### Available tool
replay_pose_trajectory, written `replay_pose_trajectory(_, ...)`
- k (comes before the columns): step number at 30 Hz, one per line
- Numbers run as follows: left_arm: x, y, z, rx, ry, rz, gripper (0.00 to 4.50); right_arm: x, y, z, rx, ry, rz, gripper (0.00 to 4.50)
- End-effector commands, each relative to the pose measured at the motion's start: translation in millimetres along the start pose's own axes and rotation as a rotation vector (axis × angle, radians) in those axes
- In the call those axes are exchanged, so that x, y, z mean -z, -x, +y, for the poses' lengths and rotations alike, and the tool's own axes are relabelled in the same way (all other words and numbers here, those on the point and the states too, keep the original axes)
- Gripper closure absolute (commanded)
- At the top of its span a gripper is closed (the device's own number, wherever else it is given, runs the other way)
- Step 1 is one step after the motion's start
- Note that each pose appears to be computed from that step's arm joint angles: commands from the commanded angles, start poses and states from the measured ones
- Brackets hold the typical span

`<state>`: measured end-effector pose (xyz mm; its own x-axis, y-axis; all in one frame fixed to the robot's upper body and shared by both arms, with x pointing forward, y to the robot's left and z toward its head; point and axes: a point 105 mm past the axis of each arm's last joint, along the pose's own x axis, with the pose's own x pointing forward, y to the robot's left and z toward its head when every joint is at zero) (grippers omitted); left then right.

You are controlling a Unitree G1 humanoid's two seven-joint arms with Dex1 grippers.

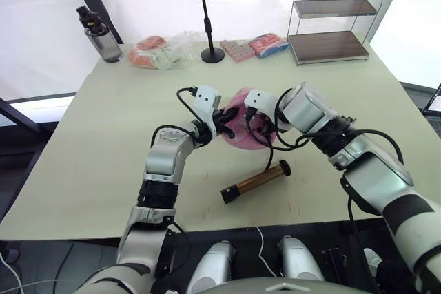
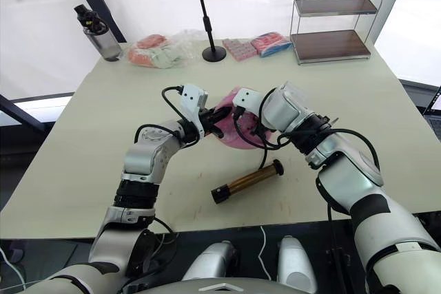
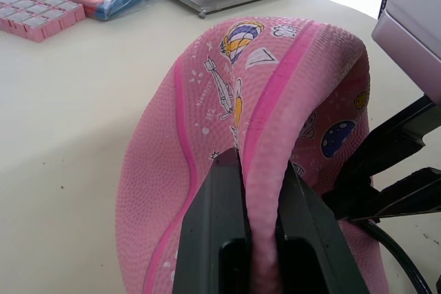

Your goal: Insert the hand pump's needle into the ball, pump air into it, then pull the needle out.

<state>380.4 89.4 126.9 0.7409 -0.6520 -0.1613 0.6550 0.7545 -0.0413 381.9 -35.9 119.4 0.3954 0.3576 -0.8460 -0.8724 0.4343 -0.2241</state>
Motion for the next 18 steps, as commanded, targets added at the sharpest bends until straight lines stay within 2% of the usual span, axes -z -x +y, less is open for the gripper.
replay_pose_trajectory(1, 33.1, -10.6, -24.3, 0.098, 0.048, 0.108, 4.41, -16.4, 5.6, 3.7, 0.012, 0.073, -0.068, 4.19)
replay_pose_trajectory(14, 35.2, -11.0, -23.9, 0.092, 0.04, 0.11, 4.41, -11.4, 12.6, 8.6, -0.007, 0.052, -0.07, 4.19)
replay_pose_trajectory(15, 35.2, -11.0, -24.0, 0.093, 0.04, 0.11, 4.47, -10.9, 12.5, 8.7, -0.008, 0.047, -0.069, 3.69)
replay_pose_trajectory(18, 36.4, -11.2, -23.2, 0.091, 0.04, 0.113, 4.5, -9.6, 11.9, 7.0, -0.001, 0.042, -0.063, 2.7)
